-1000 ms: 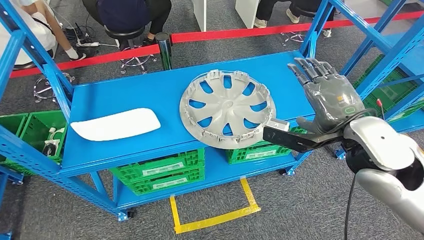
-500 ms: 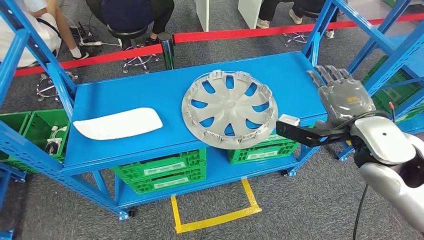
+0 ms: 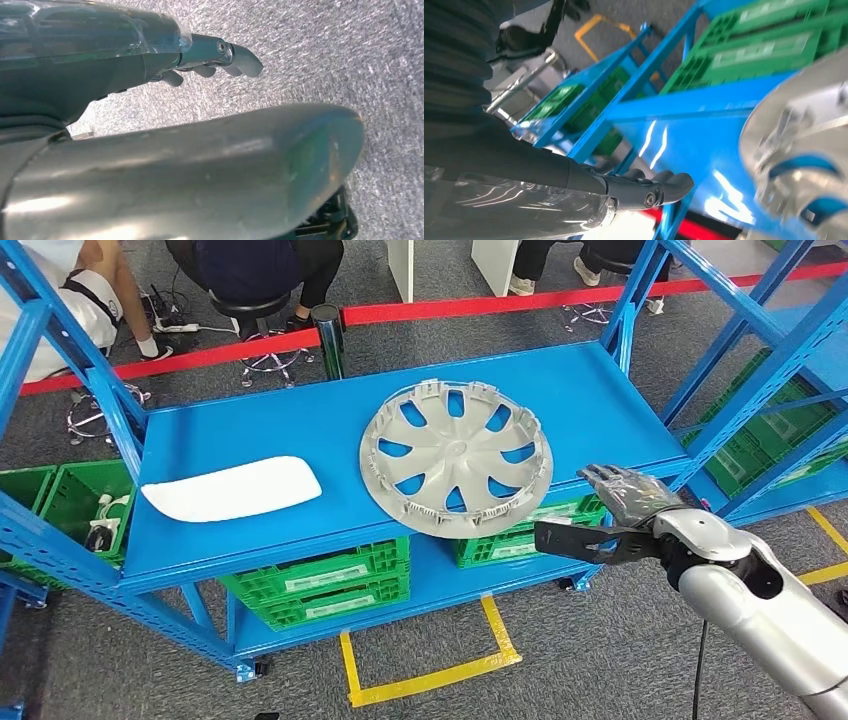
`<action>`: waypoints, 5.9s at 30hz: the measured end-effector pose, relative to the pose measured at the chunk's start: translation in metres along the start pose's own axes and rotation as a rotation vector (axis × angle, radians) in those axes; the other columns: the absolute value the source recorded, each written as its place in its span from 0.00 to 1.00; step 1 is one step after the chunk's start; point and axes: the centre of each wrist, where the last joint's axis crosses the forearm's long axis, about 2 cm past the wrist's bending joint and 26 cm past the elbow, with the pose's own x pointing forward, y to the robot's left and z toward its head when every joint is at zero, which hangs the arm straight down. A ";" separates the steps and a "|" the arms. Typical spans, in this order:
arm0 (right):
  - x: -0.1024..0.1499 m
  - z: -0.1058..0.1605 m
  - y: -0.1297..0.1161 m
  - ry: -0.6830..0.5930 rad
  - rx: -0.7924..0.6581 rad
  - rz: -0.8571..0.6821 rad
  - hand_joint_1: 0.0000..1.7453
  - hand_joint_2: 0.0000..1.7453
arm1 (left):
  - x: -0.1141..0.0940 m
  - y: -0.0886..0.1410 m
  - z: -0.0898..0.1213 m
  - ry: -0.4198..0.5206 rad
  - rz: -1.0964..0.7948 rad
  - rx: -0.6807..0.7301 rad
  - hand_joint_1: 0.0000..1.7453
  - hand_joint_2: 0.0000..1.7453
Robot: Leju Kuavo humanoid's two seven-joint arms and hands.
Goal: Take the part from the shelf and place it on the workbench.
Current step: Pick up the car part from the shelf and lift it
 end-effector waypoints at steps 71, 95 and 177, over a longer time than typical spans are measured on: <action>0.106 -0.035 0.000 -0.339 -0.142 0.017 0.00 1.00 | -0.014 -0.020 0.004 -0.017 0.021 -0.070 0.00 0.00; 0.106 -0.035 0.000 -0.341 -0.142 0.017 0.00 1.00 | -0.014 -0.020 0.004 -0.017 0.021 -0.070 0.00 0.00; 0.134 -0.078 0.064 -0.308 -0.206 0.386 1.00 1.00 | -0.015 -0.029 0.007 0.008 0.000 -0.101 0.00 0.00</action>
